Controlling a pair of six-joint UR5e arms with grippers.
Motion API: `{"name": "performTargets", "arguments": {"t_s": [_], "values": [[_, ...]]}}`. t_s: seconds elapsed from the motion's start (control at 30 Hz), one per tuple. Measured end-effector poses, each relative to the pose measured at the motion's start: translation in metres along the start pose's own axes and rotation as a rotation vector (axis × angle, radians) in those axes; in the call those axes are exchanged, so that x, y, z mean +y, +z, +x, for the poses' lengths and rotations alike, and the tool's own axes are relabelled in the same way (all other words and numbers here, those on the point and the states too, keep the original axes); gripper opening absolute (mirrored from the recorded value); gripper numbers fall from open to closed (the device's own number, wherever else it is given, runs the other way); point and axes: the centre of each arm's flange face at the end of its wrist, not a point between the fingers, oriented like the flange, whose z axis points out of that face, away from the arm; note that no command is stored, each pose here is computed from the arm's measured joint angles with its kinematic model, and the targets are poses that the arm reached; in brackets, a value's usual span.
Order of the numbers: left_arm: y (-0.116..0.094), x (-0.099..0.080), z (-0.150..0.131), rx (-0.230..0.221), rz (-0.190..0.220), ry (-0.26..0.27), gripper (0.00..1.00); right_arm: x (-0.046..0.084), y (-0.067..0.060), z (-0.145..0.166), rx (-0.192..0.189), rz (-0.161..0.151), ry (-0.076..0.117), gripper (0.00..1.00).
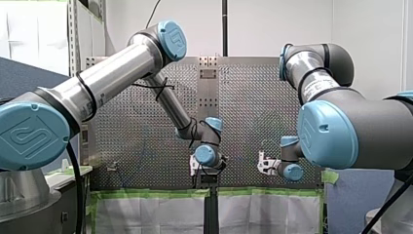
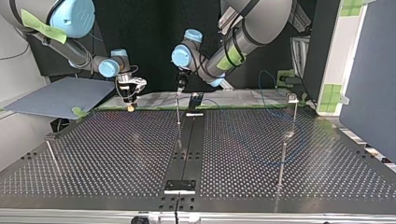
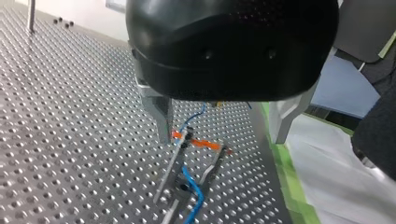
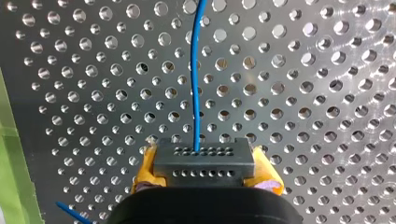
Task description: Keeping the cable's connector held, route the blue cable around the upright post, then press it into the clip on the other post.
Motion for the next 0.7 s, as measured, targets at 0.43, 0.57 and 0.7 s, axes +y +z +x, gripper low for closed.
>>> {"name": "performTargets", "arguments": {"t_s": [0.43,0.57,0.7], "values": [[0.0037,0.0008,-0.0027,-0.026,0.002,-0.008,1.0,0.0013,0.0001,0.0003,0.002,-0.002,0.0,0.0],[0.0039,0.0014,-0.0029,-0.025,0.0,-0.015,1.0,0.0014,0.0001,0.0003,0.002,-0.002,0.0,0.0],[0.0038,0.0019,-0.0028,-0.023,-0.002,-0.016,1.0,0.0013,0.0001,0.0003,0.001,-0.002,0.0,0.0]]}}
